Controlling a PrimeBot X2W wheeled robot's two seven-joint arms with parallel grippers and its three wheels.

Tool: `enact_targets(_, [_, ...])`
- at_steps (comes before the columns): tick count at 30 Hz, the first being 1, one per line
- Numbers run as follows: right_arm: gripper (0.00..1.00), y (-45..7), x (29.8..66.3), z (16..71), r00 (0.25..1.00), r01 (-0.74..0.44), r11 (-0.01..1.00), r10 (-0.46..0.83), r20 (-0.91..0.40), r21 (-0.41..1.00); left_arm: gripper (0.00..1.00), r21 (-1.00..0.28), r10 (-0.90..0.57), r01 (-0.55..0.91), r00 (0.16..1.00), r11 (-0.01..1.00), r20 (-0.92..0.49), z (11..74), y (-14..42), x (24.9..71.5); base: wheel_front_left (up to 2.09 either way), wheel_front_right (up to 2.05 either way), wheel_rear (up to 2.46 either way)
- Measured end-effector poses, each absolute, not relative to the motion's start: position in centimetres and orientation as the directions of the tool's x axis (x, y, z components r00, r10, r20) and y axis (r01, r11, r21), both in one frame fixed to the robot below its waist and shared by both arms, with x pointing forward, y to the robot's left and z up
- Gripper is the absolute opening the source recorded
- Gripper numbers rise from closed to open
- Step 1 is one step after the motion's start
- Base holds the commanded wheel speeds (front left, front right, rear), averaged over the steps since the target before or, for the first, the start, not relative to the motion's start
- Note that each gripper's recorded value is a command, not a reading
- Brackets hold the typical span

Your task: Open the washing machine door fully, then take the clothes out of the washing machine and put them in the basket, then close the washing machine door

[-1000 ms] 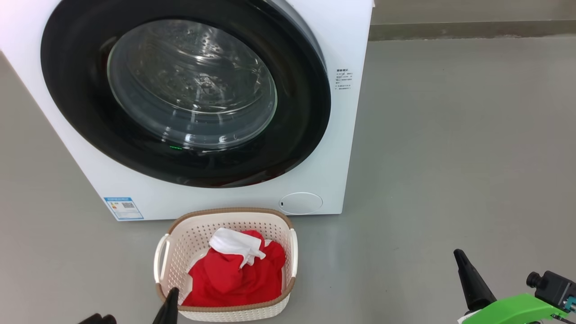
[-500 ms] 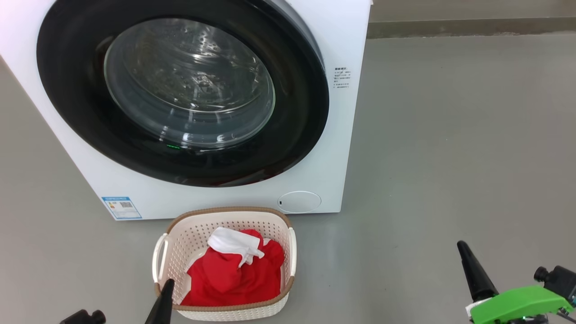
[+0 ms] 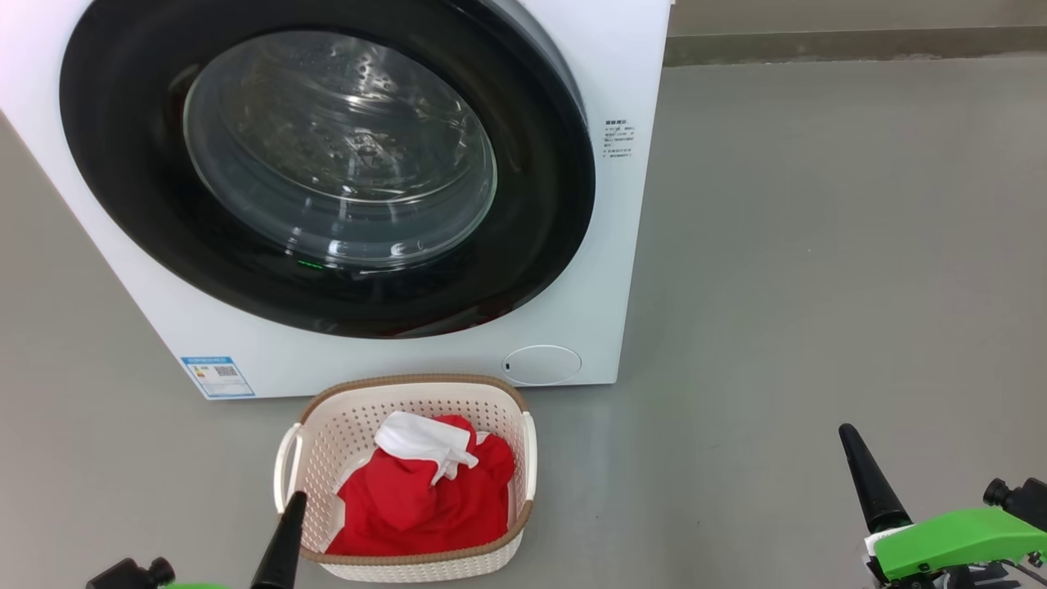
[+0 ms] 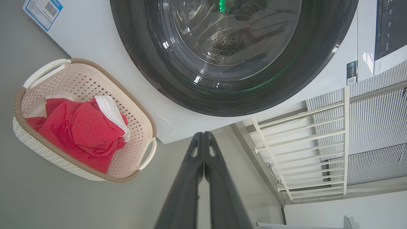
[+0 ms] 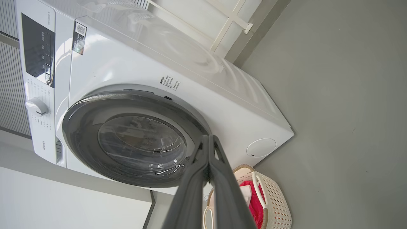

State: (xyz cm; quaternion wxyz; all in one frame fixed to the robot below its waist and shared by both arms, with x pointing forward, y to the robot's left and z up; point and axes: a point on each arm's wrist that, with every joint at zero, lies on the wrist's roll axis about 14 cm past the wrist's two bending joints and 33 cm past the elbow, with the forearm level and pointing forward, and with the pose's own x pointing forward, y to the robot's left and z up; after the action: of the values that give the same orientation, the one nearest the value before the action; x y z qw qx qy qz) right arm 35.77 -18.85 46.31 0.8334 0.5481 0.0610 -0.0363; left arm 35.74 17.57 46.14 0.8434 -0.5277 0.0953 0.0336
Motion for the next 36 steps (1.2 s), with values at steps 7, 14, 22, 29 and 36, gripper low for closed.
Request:
enact_targets(7, [0.0, -19.1, 35.8, 46.3, 0.99, 0.134, 0.327, 0.002, -0.142, 0.936, 0.0, -0.918, -0.046, -0.154, 0.982, 0.366, -0.183, 46.4, 17.7, 36.0, 0.0, 0.0, 0.0])
enact_targets(14, [0.0, -19.3, 36.3, 46.8, 0.992, 0.122, 0.258, -0.003, -0.125, 0.959, 0.0, -0.946, -0.049, -0.143, 0.985, 0.292, -0.164, 46.7, 17.8, 36.4, 0.0, 0.0, 0.0])
enact_targets(22, [0.0, -19.6, 36.7, 47.2, 0.994, 0.111, 0.171, -0.008, -0.111, 0.979, 0.0, -0.969, -0.044, -0.139, 0.988, 0.203, -0.151, 47.0, 18.2, 36.7, 0.0, 0.0, 0.0])
enact_targets(29, [0.0, -20.0, 37.1, 47.7, 0.995, 0.095, 0.088, -0.018, -0.094, 0.992, 0.0, -0.988, -0.037, -0.112, 0.993, 0.108, -0.116, 47.6, 18.4, 37.2, 0.0, 0.0, 0.0])
enact_targets(36, [0.0, -20.2, 37.1, 47.7, 0.996, 0.091, 0.014, -0.023, -0.09, 0.996, 0.0, -0.996, -0.032, -0.087, 0.996, 0.026, -0.087, 48.1, 18.6, 37.6, 0.0, 0.0, 0.0])
